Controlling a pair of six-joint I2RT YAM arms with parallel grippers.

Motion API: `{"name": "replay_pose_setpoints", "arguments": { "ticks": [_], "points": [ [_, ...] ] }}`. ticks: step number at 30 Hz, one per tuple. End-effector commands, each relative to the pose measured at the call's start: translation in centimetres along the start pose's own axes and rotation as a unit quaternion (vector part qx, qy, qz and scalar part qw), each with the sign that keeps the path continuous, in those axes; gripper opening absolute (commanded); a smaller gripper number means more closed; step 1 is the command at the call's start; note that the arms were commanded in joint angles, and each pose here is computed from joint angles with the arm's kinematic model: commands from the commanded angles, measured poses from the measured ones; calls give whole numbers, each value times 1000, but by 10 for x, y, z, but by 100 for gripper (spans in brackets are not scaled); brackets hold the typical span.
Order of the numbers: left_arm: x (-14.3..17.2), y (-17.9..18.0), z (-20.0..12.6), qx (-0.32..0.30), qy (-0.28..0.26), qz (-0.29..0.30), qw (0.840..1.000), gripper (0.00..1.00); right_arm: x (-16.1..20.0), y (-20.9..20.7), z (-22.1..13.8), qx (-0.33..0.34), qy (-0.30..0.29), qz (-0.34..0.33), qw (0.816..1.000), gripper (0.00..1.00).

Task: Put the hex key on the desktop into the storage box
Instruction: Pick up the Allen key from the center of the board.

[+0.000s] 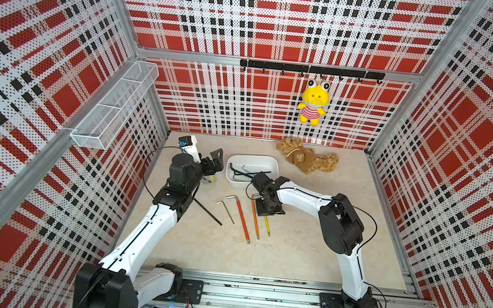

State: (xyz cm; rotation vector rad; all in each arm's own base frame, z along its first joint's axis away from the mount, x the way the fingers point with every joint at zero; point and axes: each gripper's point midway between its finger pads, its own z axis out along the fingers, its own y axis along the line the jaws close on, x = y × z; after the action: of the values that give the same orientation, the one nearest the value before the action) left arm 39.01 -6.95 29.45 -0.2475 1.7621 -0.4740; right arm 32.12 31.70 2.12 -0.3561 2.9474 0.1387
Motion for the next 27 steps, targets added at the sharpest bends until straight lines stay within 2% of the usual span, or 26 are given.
{"name": "replay_pose_setpoints", "arguments": {
  "ticks": [1,10,17,25,27],
  "points": [
    [-8,-1,-5,6,-13,10,1000,99,26,-10,15,20,31,5,999,0],
    [-6,1,-5,3,-12,8,1000,99,5,-10,-10,20,-25,-4,999,0],
    [-5,5,-6,-3,-14,7,1000,99,-22,-16,-66,13,-139,-27,990,0],
    [-4,5,-5,-5,-14,11,1000,99,-54,-7,-132,1,-215,-160,964,0],
    [-3,6,-5,-6,-14,11,1000,99,-66,9,-147,-15,-231,-236,944,0]
  ]
}}
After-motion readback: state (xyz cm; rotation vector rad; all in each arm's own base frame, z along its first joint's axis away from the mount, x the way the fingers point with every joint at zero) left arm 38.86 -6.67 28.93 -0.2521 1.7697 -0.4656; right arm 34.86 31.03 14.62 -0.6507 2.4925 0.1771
